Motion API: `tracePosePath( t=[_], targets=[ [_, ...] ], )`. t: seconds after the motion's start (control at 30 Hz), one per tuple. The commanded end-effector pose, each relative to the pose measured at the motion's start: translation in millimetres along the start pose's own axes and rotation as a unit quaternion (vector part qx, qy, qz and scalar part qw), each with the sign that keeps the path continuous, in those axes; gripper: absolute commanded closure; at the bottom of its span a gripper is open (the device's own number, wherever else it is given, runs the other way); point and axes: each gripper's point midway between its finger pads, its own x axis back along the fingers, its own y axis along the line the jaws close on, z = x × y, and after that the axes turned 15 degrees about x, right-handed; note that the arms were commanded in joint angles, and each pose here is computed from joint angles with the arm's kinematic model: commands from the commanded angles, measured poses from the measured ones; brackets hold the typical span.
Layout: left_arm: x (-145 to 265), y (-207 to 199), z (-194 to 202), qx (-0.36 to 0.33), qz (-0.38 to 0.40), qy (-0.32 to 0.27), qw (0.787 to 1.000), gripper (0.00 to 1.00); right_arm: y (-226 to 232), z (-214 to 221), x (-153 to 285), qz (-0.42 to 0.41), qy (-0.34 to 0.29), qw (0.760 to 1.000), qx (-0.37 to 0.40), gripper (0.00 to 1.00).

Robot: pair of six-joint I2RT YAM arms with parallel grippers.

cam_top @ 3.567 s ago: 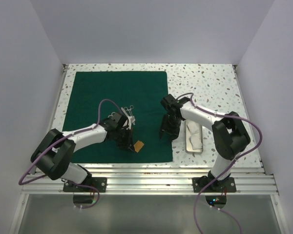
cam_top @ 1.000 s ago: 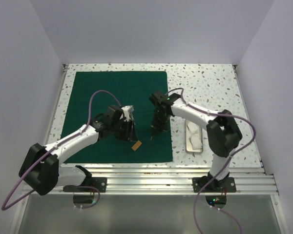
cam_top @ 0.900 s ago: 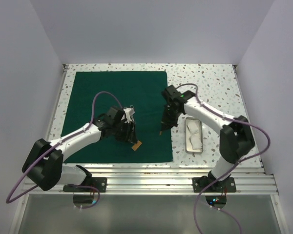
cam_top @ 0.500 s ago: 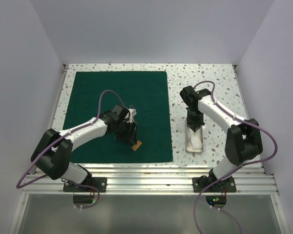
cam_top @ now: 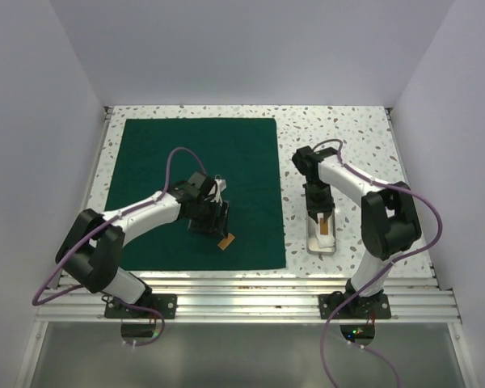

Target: Prepare the surgical pack

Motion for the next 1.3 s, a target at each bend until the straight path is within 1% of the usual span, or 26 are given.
tracePosePath(
  t=[0.0,0.17,0.3,0.5,0.53,0.63,0.67,0.7,0.87,1.0,1.07,1.27],
  targets=[
    [-1.2,0.6,-2.2,0.009,-0.002,-0.001,1.0,0.26,6.5,-15.3,14.7,-0.029,-0.035,0.999,0.007,0.69],
    [-7.8,4.5,2.4,0.012,-0.008,0.009,1.0,0.27,2.5,-14.0,22.9,-0.031,-0.045,0.999,0.005,0.65],
    [-14.4,6.0,4.8,0.01,-0.01,0.012,1.0,0.32,0.8,-18.4,38.1,-0.044,-0.071,0.996,-0.001,0.63],
    [-25.2,8.4,12.3,0.005,-0.007,0.032,0.999,0.33,12.7,-12.7,38.4,-0.08,-0.071,0.994,0.0,0.62],
    [-25.4,6.6,12.7,0.003,-0.003,0.032,0.999,0.34,13.8,-11.3,37.5,-0.084,-0.069,0.994,-0.001,0.62],
    [-24.1,4.2,11.7,0.004,0.0,0.029,1.0,0.41,20.1,-6.5,34.5,-0.099,-0.064,0.993,-0.004,0.62],
    [-23.0,4.3,8.9,0.002,-0.008,0.019,1.0,0.46,21.8,-5.7,33.4,-0.102,-0.063,0.993,-0.002,0.62],
    [-16.6,0.6,3.5,-0.003,-0.012,0.004,1.0,0.47,22.8,-4.2,32.2,-0.104,-0.061,0.993,-0.002,0.62],
    [-1.8,-12.6,-11.0,-0.037,-0.042,-0.06,0.997,0.48,24.0,-4.4,31.7,-0.108,-0.061,0.992,-0.003,0.62],
    [-0.7,-18.3,-13.8,-0.073,-0.073,-0.077,0.992,0.49,24.7,-6.0,37.1,-0.113,-0.07,0.991,-0.004,0.61],
    [-6.9,-21.7,-8.2,-0.095,-0.089,-0.071,0.989,0.5,24.1,-6.5,38.1,-0.114,-0.074,0.991,-0.007,0.61],
    [-19.9,-29.3,-6.6,-0.131,-0.127,-0.08,0.98,0.51,23.8,-3.8,39.3,-0.115,-0.075,0.99,-0.008,0.61]
  ],
)
